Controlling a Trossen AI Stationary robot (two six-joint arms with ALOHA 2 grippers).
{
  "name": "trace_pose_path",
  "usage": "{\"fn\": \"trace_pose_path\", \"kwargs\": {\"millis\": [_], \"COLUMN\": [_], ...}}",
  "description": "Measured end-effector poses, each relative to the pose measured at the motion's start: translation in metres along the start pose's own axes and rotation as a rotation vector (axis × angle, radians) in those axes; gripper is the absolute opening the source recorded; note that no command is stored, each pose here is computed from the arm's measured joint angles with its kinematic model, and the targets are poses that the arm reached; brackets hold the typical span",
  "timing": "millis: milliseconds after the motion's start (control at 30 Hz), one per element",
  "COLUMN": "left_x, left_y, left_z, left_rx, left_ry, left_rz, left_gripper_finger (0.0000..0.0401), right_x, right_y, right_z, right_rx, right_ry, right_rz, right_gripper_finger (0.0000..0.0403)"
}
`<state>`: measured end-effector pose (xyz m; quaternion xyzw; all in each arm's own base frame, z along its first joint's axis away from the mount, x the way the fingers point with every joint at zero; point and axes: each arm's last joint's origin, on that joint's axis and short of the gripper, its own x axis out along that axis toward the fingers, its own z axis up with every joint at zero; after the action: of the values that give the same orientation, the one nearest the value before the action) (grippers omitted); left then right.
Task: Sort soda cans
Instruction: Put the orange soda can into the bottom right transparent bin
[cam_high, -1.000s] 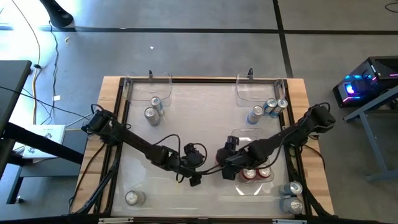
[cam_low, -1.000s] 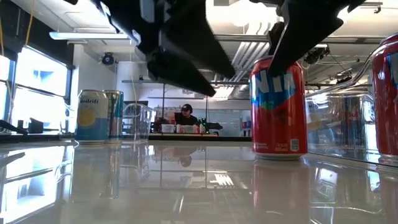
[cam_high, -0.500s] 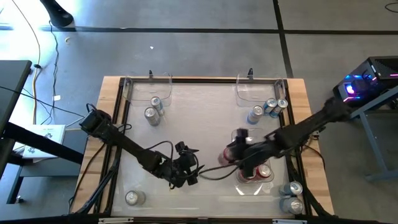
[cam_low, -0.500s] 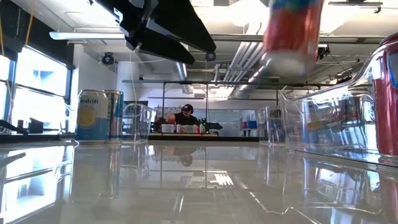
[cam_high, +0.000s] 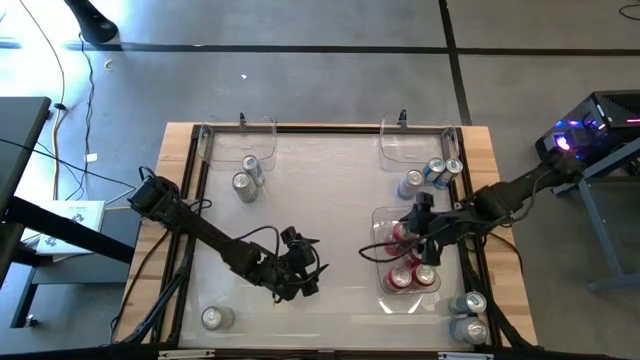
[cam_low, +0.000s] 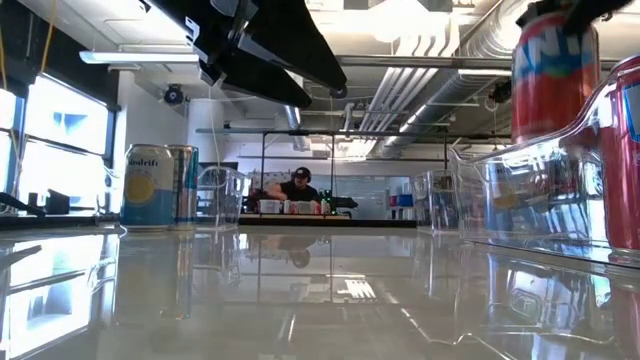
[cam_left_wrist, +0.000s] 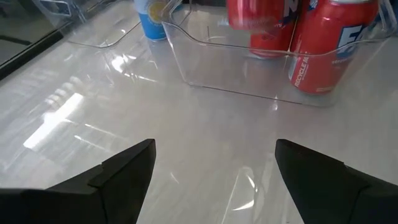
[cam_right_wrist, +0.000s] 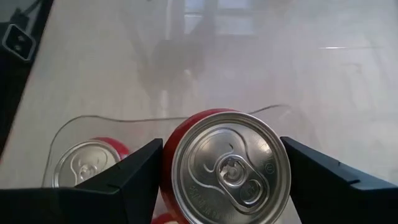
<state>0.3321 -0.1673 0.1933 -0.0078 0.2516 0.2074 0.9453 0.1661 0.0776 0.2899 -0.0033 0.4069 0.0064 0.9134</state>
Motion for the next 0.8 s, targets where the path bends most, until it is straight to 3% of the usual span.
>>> {"fn": "trace_pose_path", "kwargs": {"millis": [500,800], "left_x": [0.014,0.014], "left_y": [0.01,0.01], "left_z": [0.008,0.007], "left_rx": [-0.047,-0.046], "left_ry": [0.016,0.024], "left_rz": [-0.016,-0.028], "left_gripper_finger": [0.0323,0.0323], "right_x": [0.05,0.064], "right_y": [0.003,0.007], "right_z": [-0.021,-0.022], "right_rx": [-0.034,-0.032], "right_ry": [0.136,0.191], "right_rz": [0.125,0.113], "right_gripper_finger": [0.0274,0.0317]}}
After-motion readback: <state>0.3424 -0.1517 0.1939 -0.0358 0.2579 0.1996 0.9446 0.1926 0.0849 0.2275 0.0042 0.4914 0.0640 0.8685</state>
